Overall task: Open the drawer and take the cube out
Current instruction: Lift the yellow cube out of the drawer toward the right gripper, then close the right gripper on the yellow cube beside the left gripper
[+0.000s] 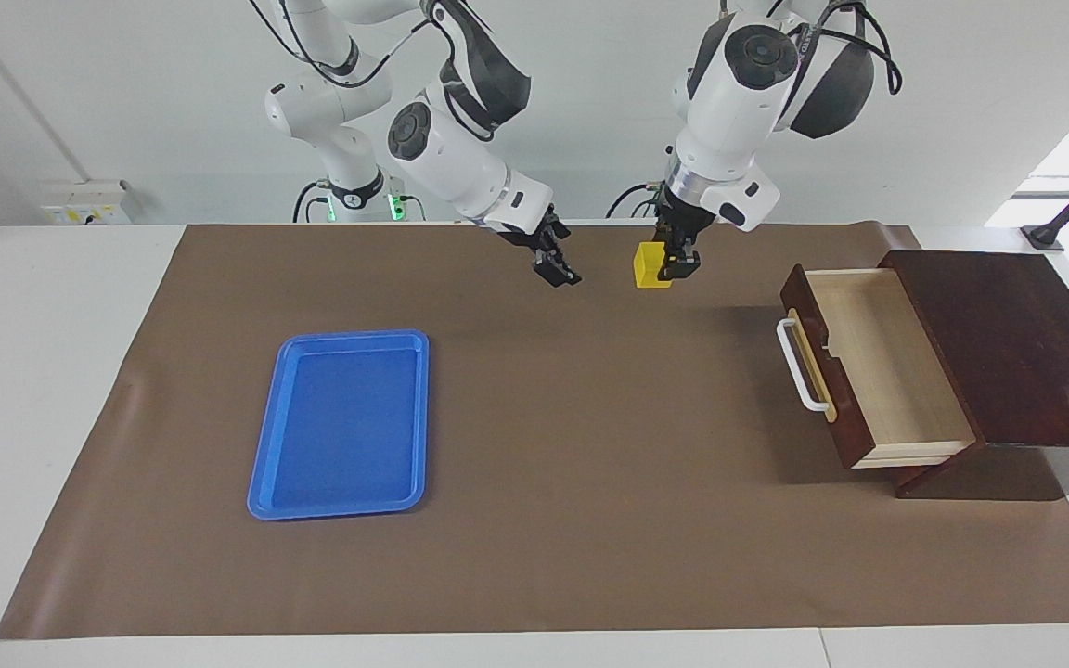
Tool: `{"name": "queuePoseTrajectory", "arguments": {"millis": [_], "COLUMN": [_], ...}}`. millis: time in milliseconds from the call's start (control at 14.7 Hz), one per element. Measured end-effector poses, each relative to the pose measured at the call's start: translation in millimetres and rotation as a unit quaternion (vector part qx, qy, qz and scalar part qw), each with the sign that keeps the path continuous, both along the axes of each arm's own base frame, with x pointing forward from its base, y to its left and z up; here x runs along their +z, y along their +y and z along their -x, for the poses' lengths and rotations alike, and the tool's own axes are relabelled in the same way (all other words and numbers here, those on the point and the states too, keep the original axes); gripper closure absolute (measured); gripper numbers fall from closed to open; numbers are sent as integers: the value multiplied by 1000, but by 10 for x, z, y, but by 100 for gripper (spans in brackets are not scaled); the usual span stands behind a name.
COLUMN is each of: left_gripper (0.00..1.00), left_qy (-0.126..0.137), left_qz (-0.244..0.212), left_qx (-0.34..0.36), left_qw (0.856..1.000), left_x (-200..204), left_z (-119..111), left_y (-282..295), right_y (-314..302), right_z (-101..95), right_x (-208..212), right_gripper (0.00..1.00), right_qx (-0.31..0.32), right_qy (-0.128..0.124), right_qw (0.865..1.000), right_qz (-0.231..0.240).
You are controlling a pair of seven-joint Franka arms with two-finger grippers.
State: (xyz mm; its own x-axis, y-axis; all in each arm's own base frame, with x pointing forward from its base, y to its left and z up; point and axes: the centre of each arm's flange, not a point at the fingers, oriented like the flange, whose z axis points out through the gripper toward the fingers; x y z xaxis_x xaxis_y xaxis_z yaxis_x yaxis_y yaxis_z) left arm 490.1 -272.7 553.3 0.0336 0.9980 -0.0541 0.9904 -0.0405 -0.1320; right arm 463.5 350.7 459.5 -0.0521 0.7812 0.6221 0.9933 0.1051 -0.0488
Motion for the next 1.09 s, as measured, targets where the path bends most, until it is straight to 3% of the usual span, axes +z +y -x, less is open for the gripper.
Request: {"name": "queuePoseTrajectory", "arguments": {"millis": [407, 1086], "left_gripper": [44, 44], "left_qy": [-13, -15], "left_qz": [3, 3], "left_qx": [6, 6], "left_qw": [1000, 1000], "left_x": [-180, -177], "left_z": [59, 89], "left_y": [35, 45], "right_y": [235, 469], "right_z": [51, 118], "right_x": [63, 14], "right_gripper": [0, 0], "right_qx": [-45, -63], "right_qy": [-16, -27], "right_qw": [998, 996], "right_qz": [-48, -51]}}
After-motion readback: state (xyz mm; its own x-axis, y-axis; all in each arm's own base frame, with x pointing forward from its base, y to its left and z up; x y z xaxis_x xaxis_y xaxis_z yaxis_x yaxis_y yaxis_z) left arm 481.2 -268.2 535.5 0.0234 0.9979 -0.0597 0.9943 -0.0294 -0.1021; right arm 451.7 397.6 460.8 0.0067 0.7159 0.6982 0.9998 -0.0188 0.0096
